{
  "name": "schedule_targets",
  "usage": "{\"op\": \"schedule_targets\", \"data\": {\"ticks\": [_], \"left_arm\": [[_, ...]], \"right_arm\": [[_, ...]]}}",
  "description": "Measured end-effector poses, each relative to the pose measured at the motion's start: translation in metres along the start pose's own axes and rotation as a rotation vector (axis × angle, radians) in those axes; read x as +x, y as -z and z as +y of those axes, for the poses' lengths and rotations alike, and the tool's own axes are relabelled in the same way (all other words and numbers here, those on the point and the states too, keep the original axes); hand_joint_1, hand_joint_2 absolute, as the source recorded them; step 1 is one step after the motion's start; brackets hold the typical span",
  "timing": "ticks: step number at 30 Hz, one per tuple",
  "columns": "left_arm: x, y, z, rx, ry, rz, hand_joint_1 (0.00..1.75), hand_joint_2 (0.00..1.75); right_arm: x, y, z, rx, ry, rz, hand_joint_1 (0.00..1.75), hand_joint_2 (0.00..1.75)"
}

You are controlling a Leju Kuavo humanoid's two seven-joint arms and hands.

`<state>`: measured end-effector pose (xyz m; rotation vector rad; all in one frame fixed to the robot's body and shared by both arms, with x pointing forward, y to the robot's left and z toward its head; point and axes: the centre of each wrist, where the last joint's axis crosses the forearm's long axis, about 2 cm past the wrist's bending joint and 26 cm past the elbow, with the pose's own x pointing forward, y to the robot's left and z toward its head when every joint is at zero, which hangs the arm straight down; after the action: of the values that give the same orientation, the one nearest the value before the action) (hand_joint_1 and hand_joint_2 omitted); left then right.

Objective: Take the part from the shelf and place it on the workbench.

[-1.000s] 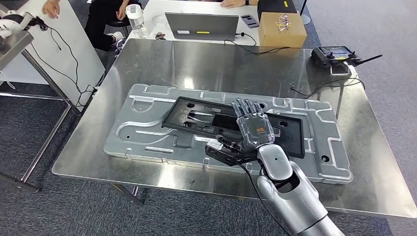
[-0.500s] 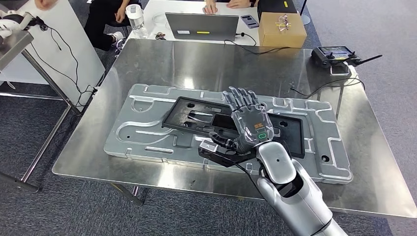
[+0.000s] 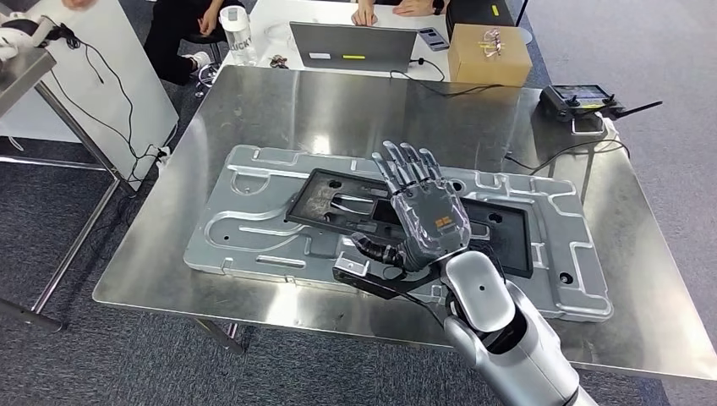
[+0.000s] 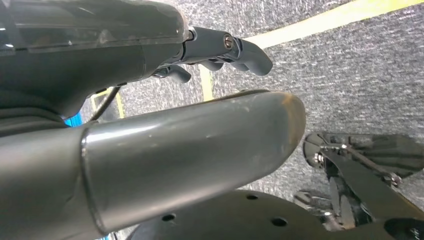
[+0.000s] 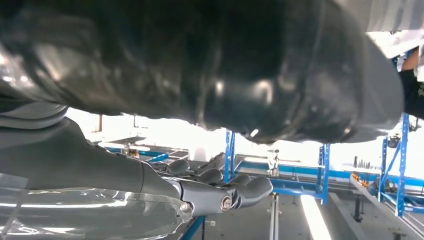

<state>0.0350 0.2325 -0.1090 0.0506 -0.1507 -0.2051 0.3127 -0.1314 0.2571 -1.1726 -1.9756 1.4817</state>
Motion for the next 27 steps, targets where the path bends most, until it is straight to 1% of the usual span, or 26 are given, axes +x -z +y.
{"op": "schedule_targets", "data": {"ticks": [3,12,19,27], "left_arm": [[0.000,0.000,-0.001,-0.004,0.006,0.004,0.00,0.00],[-0.001,0.000,-0.003,-0.008,0.009,0.006,0.00,0.00],[-0.001,-0.001,-0.003,-0.009,0.011,0.011,0.00,0.00],[0.002,-0.001,-0.004,-0.009,0.011,0.007,0.00,0.00]], "right_arm": [[0.001,-0.005,0.002,0.005,-0.004,-0.009,0.00,0.00],[0.000,-0.009,-0.004,-0.015,-0.019,-0.033,0.00,0.00],[-0.006,-0.022,-0.003,-0.010,-0.031,-0.039,0.00,0.00],[-0.011,-0.028,-0.006,-0.018,-0.044,-0.045,0.00,0.00]]}}
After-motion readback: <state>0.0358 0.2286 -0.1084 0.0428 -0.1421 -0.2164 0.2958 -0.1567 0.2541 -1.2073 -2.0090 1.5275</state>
